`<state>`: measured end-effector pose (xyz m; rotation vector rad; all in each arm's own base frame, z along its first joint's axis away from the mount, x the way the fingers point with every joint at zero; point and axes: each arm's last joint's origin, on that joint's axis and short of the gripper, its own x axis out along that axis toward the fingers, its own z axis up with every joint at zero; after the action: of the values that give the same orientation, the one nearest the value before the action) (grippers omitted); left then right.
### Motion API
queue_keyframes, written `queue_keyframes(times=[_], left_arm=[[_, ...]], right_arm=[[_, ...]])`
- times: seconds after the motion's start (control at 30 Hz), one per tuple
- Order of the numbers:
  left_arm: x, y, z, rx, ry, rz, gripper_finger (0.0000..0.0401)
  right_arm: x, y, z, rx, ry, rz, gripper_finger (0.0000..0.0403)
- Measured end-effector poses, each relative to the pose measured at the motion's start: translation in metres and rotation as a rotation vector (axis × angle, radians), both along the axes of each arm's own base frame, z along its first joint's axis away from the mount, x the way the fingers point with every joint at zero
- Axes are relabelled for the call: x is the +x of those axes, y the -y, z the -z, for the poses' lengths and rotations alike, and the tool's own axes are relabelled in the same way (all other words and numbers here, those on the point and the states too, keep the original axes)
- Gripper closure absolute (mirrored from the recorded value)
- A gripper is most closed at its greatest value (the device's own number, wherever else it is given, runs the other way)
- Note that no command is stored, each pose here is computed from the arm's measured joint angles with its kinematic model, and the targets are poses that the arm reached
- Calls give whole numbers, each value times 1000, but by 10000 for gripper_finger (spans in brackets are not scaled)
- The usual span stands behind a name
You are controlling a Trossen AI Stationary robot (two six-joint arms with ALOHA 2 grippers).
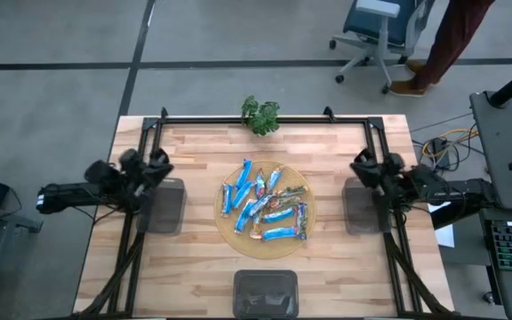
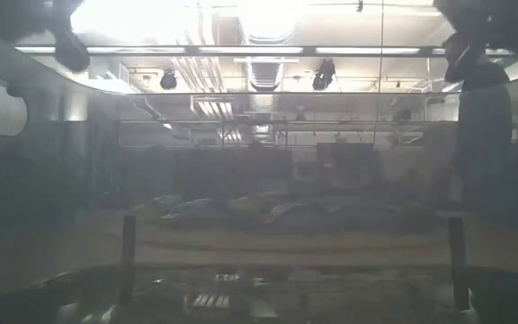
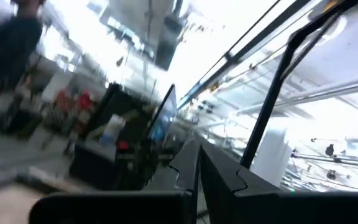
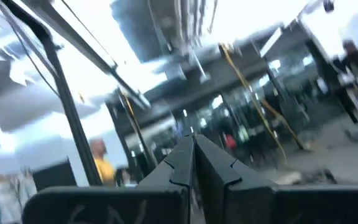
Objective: Pick and place Granola Bars by type
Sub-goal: Put the red granola bar into the top left bin
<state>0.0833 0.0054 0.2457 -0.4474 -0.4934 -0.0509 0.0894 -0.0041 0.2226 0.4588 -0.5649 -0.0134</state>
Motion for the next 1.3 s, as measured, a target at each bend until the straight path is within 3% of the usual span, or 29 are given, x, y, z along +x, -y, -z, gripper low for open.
queue_keyframes(times=[0.13,0.27,0.6,0.8,1.07,1.3], left_arm=[[-10,1,-37,77,53,-41,401],[-14,1,-71,108,-55,-55,401],[-15,1,-172,208,-224,-88,401],[-11,1,-220,275,-310,-103,401],[14,-1,-252,314,-452,-98,401],[45,-5,-250,338,-607,-146,401]], right_arm=[[-6,0,-30,-36,42,36,394],[-10,1,-71,-80,26,77,394],[-11,0,-175,-127,-154,85,394],[-9,0,-221,-140,-318,70,394],[2,-1,-258,-173,-510,11,394],[22,-1,-261,-190,-688,0,394]])
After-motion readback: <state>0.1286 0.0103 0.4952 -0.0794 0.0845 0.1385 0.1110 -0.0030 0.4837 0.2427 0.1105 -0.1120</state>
